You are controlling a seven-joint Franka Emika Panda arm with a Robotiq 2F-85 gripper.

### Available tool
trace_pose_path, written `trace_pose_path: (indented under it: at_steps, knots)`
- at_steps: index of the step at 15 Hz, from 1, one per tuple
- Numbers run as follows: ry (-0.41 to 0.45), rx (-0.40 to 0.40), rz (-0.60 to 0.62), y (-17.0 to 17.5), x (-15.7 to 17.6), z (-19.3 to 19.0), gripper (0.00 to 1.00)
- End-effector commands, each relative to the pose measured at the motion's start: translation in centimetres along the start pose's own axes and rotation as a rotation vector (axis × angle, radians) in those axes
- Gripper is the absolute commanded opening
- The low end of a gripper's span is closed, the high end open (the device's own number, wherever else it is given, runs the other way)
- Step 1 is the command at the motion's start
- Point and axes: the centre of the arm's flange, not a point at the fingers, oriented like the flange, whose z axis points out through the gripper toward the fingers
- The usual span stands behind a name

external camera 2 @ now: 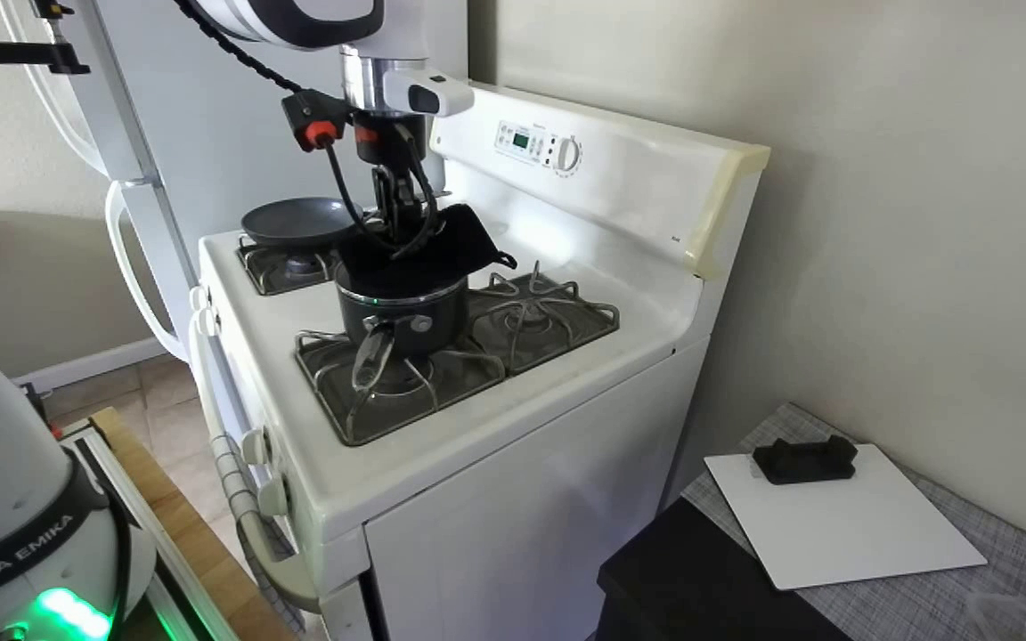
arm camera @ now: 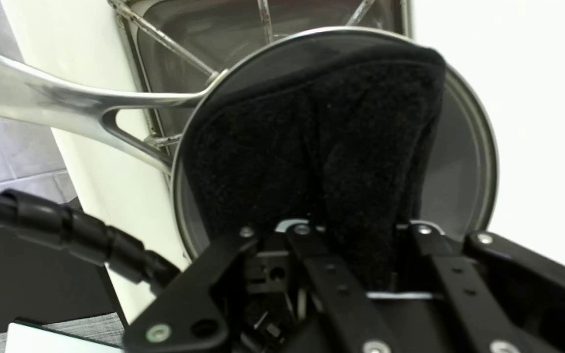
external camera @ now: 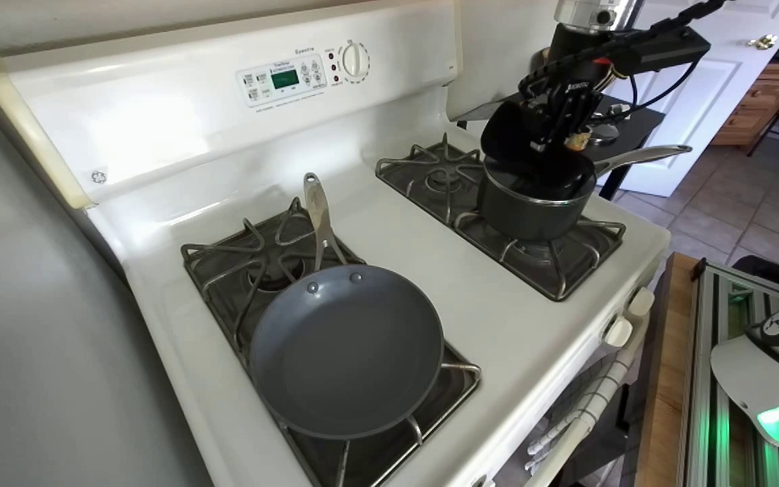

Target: Use the black trivet mat to lift the lid from the pot and put it on the stove

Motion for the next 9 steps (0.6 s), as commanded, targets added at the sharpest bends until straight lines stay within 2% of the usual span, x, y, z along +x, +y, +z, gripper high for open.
trace_pose_path:
  at_steps: [1,9]
  knots:
    - [-0.021,0.015,-0.014,-0.7,0.5,-1.5,0.04]
    - [0.030,0.054,-0.034,-2.1,1.4,-5.1,0.04]
